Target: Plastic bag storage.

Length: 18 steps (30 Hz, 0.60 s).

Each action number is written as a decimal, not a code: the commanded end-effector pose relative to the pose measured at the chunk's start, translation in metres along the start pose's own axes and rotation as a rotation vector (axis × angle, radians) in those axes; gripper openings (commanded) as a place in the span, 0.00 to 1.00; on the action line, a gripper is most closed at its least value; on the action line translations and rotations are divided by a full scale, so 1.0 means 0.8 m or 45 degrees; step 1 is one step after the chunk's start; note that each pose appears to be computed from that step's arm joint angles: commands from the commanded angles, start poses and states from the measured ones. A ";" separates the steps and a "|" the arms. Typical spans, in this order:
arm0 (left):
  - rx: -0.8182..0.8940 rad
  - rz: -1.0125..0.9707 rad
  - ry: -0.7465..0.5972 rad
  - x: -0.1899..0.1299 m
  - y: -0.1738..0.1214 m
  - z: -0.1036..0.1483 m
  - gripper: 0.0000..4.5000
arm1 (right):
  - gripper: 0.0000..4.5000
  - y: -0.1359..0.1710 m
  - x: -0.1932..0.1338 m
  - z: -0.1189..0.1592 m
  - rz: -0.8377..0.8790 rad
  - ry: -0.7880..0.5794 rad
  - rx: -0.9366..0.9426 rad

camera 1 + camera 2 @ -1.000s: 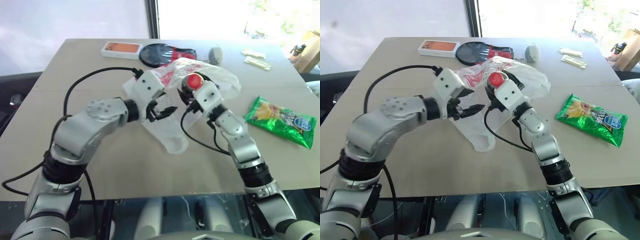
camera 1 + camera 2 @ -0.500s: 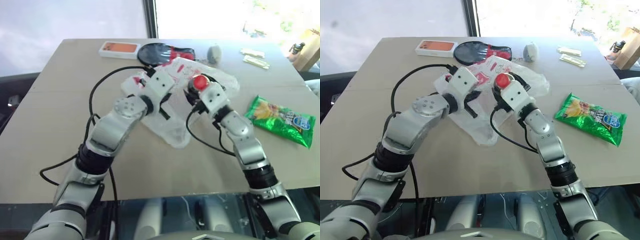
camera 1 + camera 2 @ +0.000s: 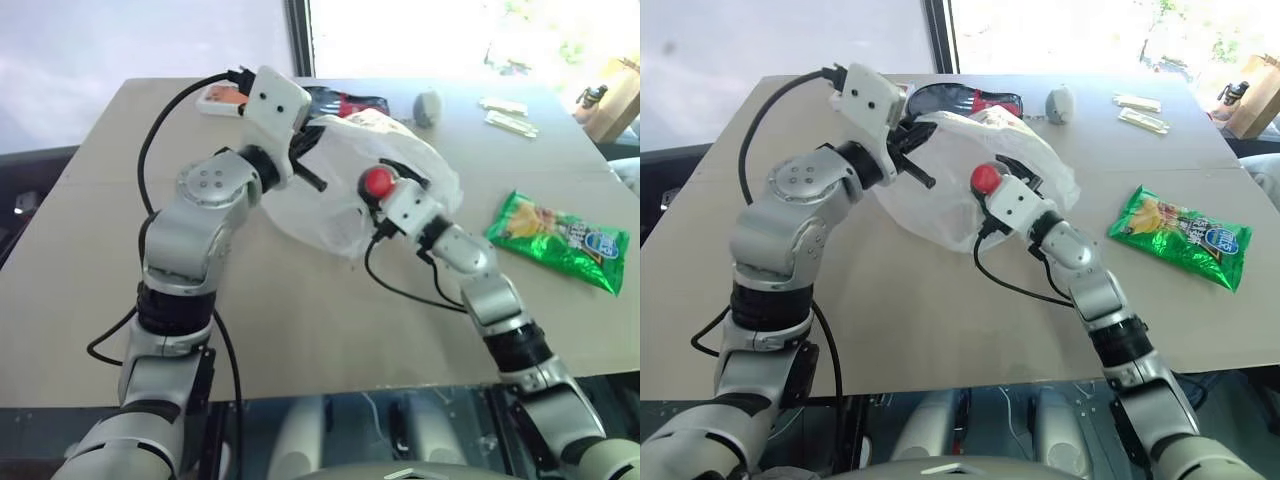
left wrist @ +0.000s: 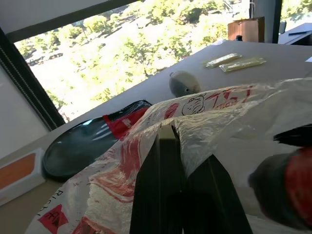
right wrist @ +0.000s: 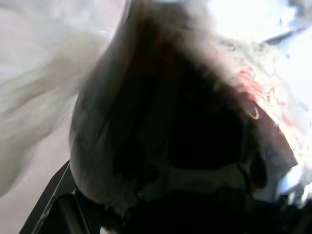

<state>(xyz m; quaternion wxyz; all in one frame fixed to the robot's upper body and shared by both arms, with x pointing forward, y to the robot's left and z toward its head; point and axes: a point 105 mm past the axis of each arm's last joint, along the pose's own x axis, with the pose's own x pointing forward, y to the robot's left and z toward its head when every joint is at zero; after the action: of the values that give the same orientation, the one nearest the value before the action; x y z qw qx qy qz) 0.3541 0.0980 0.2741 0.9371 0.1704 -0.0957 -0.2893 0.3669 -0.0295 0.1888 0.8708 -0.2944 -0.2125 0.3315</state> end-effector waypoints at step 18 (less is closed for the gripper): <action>-0.400 -0.045 -0.032 -0.016 -0.022 0.003 0.00 | 0.99 -0.020 0.087 0.024 0.270 -0.017 -0.329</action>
<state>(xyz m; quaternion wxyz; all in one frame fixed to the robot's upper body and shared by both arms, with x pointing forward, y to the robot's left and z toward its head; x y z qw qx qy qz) 0.3282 0.0814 0.2706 0.9350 0.0366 -0.0686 -0.3461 0.4179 0.0228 0.1983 0.7697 -0.4622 -0.1962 0.3943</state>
